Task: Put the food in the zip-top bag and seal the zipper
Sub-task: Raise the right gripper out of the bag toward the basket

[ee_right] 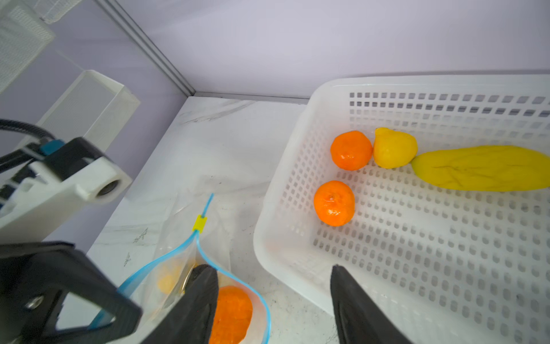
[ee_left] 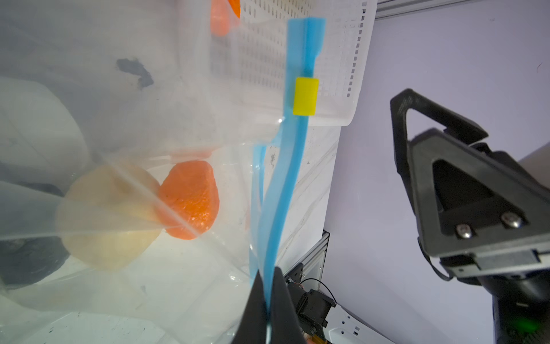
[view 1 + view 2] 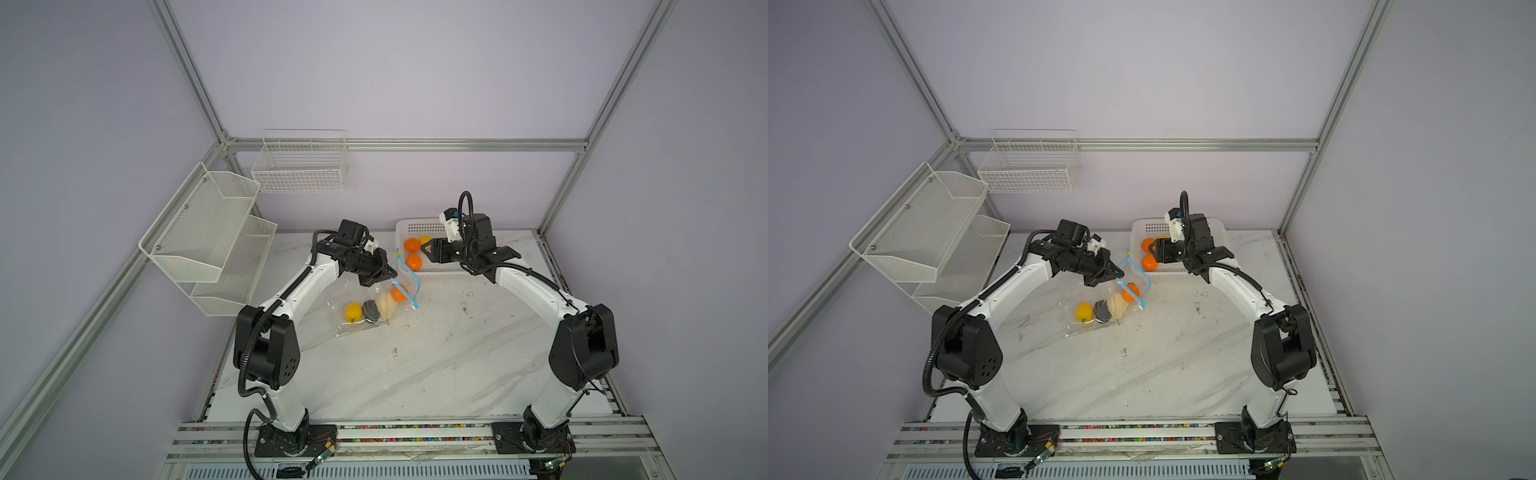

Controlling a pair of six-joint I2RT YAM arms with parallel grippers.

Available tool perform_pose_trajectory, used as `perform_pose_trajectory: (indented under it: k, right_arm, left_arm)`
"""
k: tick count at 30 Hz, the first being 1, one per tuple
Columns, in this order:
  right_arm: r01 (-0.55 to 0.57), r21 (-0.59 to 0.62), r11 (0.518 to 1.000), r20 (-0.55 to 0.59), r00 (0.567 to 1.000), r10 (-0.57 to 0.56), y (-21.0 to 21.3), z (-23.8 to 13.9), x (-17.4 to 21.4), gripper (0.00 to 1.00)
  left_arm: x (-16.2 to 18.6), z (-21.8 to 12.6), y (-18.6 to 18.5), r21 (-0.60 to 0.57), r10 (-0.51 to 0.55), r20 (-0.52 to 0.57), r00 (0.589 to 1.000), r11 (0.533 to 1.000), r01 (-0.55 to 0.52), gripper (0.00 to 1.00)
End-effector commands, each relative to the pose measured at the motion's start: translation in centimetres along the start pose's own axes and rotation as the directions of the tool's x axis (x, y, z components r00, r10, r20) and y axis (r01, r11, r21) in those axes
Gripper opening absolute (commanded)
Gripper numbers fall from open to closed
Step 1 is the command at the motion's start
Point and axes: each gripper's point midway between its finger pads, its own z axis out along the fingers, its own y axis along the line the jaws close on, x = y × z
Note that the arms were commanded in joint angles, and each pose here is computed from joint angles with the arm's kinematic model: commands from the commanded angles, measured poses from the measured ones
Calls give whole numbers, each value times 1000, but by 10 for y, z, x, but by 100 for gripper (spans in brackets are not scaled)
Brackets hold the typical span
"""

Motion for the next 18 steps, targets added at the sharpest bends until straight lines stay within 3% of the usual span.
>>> perform_pose_trajectory:
  k: [1,7,18]
  right_arm:
    - [2,68,998,-89,996,4,-24,12,12,63]
    - [1,177,984,-115,993,20,-65,32,11,63]
    - [3,113,994,-246,969,25,-72,97,35,61]
  left_arm:
    - [2,-8,-9,33,35,9,999,999,-35,0]
    - [1,-5,-9,35,32,0,999,999,-32,0]
    - [2,-5,-6,26,27,-2,1000,999,-27,0]
